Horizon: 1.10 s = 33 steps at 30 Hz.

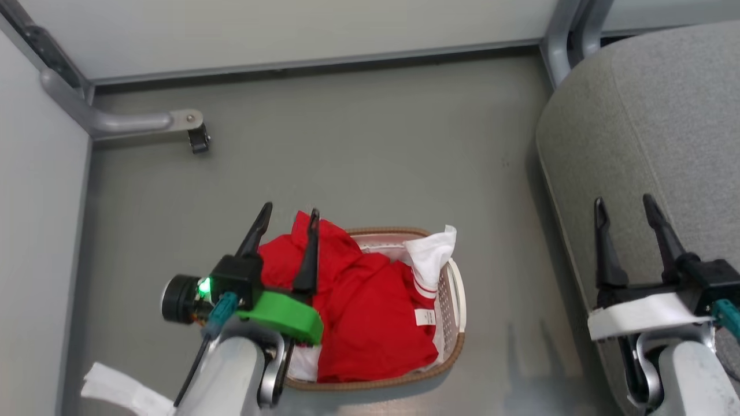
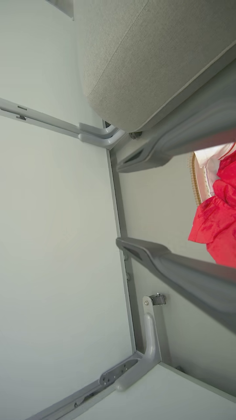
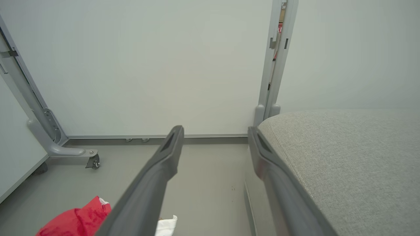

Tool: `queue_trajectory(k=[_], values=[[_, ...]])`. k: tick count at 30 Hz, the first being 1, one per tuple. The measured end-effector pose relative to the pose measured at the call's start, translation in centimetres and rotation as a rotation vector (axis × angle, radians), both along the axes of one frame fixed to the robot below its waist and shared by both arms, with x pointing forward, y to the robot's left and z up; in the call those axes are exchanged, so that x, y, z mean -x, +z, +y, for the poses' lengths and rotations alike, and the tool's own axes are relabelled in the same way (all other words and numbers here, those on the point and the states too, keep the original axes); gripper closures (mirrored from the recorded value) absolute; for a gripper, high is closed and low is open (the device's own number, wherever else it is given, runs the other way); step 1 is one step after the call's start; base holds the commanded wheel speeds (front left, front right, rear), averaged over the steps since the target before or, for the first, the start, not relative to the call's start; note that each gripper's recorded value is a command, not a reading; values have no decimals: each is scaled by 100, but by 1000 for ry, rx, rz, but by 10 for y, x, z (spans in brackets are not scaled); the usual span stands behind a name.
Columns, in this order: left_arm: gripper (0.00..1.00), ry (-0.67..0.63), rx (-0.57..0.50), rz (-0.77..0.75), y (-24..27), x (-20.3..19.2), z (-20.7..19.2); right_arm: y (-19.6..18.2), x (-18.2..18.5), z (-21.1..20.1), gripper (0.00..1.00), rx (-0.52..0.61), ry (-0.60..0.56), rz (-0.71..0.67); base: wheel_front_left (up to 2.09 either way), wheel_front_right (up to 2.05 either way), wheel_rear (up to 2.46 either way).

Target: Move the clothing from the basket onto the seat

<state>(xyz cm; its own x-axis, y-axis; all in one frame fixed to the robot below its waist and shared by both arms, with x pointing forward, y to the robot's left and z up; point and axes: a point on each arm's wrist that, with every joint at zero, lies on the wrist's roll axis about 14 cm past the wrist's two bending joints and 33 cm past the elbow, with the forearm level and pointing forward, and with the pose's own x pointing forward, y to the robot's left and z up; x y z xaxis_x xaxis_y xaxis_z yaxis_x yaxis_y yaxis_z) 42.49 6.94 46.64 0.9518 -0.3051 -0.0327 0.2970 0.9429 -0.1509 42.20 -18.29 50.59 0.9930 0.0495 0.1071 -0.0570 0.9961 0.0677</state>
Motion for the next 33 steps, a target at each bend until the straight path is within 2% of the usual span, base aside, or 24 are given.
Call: queue_trajectory(k=[4,10,19,29,33], values=[[0,-87,-31,42,-23,-35,-25,2,-29,-6,0,-9,-17,-30,0,0,0],[0,-222,-79,178,-85,-53,-61,-17,-54,-16,0,-21,-40,-10,0,0,0],[0,-460,-108,421,-187,-35,-123,-61,-69,-35,0,-25,-83,69,0,0,0],[0,-576,-142,648,-271,-8,-151,-83,-81,-53,0,-7,-116,95,0,0,0],[0,-599,-136,693,-291,-4,-161,-94,-79,-59,0,4,-129,120,0,0,0]])
